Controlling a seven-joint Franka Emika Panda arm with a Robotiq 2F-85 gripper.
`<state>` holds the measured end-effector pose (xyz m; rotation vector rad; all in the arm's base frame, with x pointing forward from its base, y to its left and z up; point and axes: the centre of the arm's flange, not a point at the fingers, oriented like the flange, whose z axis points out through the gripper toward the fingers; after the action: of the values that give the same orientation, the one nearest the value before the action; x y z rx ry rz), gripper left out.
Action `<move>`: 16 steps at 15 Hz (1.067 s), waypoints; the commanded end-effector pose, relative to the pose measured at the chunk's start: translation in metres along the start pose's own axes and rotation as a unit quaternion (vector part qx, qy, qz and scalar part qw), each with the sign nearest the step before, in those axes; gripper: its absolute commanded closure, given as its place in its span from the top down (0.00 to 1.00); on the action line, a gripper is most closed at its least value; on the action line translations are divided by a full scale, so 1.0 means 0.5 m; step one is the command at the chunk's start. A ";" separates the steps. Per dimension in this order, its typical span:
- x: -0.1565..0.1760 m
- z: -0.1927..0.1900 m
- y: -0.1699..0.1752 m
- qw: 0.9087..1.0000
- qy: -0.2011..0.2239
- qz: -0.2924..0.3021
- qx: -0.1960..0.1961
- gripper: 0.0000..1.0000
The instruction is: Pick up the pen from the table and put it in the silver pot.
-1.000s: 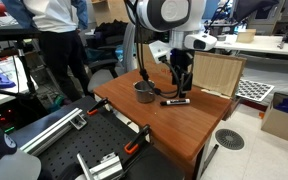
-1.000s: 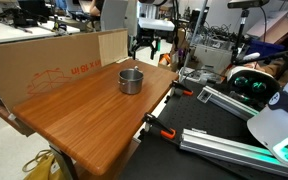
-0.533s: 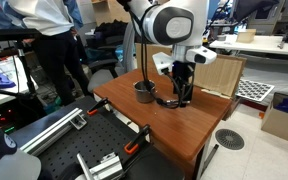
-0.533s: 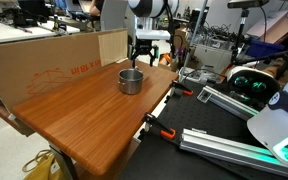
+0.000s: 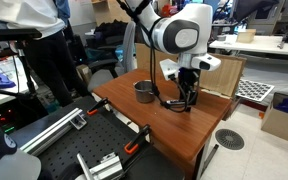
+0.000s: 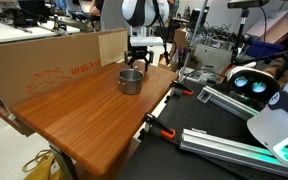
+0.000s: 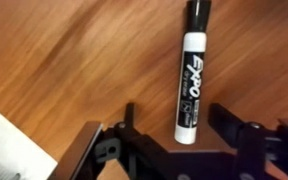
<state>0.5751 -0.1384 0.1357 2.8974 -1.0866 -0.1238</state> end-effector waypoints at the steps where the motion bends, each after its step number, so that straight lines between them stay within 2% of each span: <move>1: 0.021 0.004 -0.015 1.000 0.006 0.001 -0.017 0.49; 7: 0.028 -0.004 -0.008 1.000 0.004 -0.005 -0.028 0.05; 8: 0.028 -0.007 -0.009 1.000 0.004 -0.006 -0.027 0.02; 9: 0.027 -0.009 -0.008 1.000 0.004 -0.006 -0.026 0.06; 13: 0.022 -0.025 0.000 1.000 -0.003 -0.017 -0.012 0.06; 16: 0.007 -0.058 0.013 0.999 0.014 -0.032 0.000 0.06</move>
<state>0.5850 -0.1456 0.1473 2.8889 -1.0291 -0.1214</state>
